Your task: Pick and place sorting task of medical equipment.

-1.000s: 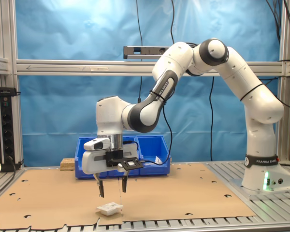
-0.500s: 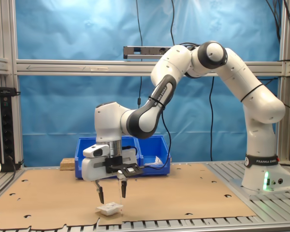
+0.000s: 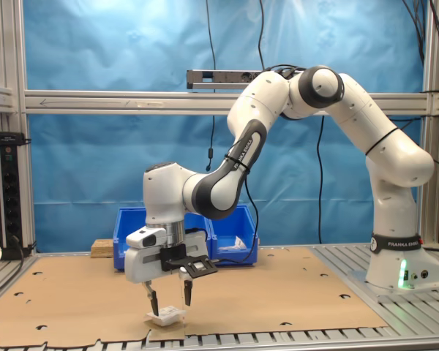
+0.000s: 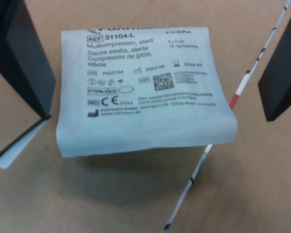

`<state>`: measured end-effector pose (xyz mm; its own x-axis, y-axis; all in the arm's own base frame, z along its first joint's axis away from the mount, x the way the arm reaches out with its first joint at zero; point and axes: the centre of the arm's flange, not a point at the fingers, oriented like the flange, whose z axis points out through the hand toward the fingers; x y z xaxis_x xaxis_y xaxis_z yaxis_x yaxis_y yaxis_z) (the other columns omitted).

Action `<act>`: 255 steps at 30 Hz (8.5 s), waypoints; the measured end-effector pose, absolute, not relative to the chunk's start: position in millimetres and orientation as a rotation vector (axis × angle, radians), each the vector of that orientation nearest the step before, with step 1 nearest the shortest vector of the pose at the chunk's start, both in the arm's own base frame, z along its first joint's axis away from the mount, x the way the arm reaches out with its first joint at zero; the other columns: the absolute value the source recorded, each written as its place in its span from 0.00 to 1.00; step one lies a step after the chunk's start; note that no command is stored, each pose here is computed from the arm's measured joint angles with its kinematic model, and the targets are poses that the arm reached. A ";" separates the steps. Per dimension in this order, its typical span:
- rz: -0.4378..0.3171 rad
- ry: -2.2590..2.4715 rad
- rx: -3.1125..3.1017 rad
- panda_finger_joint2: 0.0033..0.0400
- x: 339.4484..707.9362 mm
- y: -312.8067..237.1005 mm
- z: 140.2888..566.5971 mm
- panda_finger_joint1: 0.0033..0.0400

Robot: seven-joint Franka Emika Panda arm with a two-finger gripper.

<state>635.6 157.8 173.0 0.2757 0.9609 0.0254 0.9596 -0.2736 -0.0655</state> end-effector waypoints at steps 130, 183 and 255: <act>-0.039 -1.871 -2.467 0.72 649.4 149.4 146.6 0.72; -0.140 -1.739 -2.823 0.12 642.6 68.5 418.2 0.12; 0.323 -0.650 -3.165 0.12 464.5 -238.4 344.5 0.12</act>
<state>464.5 -238.4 344.5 0.9004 0.3786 -0.2144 0.3996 -0.9145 0.0631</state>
